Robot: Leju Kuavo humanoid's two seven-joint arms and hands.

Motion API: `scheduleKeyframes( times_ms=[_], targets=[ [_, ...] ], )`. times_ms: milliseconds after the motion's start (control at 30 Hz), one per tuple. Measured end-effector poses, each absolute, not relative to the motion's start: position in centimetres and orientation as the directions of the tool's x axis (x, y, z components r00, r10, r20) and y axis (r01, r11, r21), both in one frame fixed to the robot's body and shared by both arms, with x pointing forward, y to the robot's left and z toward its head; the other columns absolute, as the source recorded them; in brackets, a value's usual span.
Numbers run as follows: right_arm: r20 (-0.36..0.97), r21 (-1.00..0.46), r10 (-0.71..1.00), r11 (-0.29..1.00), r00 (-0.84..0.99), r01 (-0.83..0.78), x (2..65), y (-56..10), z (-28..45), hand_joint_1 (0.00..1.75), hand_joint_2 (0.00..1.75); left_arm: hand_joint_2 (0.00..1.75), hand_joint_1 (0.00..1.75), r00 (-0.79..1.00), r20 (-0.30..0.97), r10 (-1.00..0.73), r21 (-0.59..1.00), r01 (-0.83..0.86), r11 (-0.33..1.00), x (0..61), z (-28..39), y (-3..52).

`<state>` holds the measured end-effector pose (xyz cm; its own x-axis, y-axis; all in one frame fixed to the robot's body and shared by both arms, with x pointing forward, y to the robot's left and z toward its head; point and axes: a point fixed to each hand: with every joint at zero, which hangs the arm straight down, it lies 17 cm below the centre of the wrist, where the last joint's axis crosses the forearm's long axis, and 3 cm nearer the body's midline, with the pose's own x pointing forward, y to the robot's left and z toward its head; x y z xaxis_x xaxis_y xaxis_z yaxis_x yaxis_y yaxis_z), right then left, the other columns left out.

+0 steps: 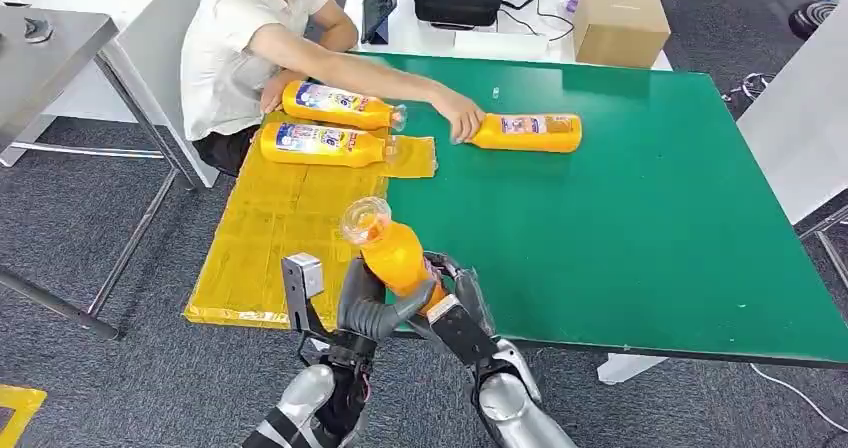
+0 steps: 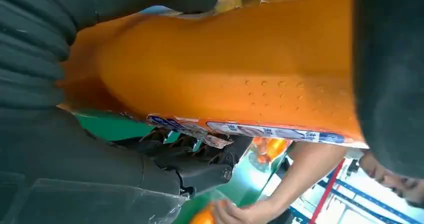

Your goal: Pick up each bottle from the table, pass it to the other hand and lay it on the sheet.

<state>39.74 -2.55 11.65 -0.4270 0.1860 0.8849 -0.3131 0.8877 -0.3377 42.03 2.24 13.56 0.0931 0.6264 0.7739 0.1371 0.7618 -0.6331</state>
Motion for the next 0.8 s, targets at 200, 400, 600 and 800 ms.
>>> scheduleKeyframes(
  times_ms=[200, 400, 600, 800],
  targets=[
    [0.863, -0.381, 0.212, 0.869, -0.459, -0.314, 39.8, -1.6, 11.9, 1.75, 1.75, 1.75, 0.0, 0.094, 0.754, 0.65, -0.656, 0.135, 0.742, 42.2, 13.8, 2.9],
    [0.835, -0.435, 0.252, 0.847, -0.489, -0.306, 39.9, -1.0, 11.8, 1.75, 1.75, 1.75, 0.07, 0.104, 0.733, 0.673, -0.681, 0.128, 0.721, 42.5, 13.7, 3.4],
    [0.824, -0.455, 0.265, 0.837, -0.501, -0.305, 40.0, -0.6, 11.7, 1.75, 1.75, 1.75, 1.75, 0.113, 0.726, 0.678, -0.687, 0.121, 0.716, 42.7, 13.5, 3.6],
    [0.827, -0.449, 0.266, 0.843, -0.496, -0.296, 40.1, -0.7, 11.7, 0.79, 1.75, 1.75, 1.75, 0.108, 0.753, 0.649, -0.658, 0.088, 0.748, 43.4, 12.7, 4.1]
  ],
)
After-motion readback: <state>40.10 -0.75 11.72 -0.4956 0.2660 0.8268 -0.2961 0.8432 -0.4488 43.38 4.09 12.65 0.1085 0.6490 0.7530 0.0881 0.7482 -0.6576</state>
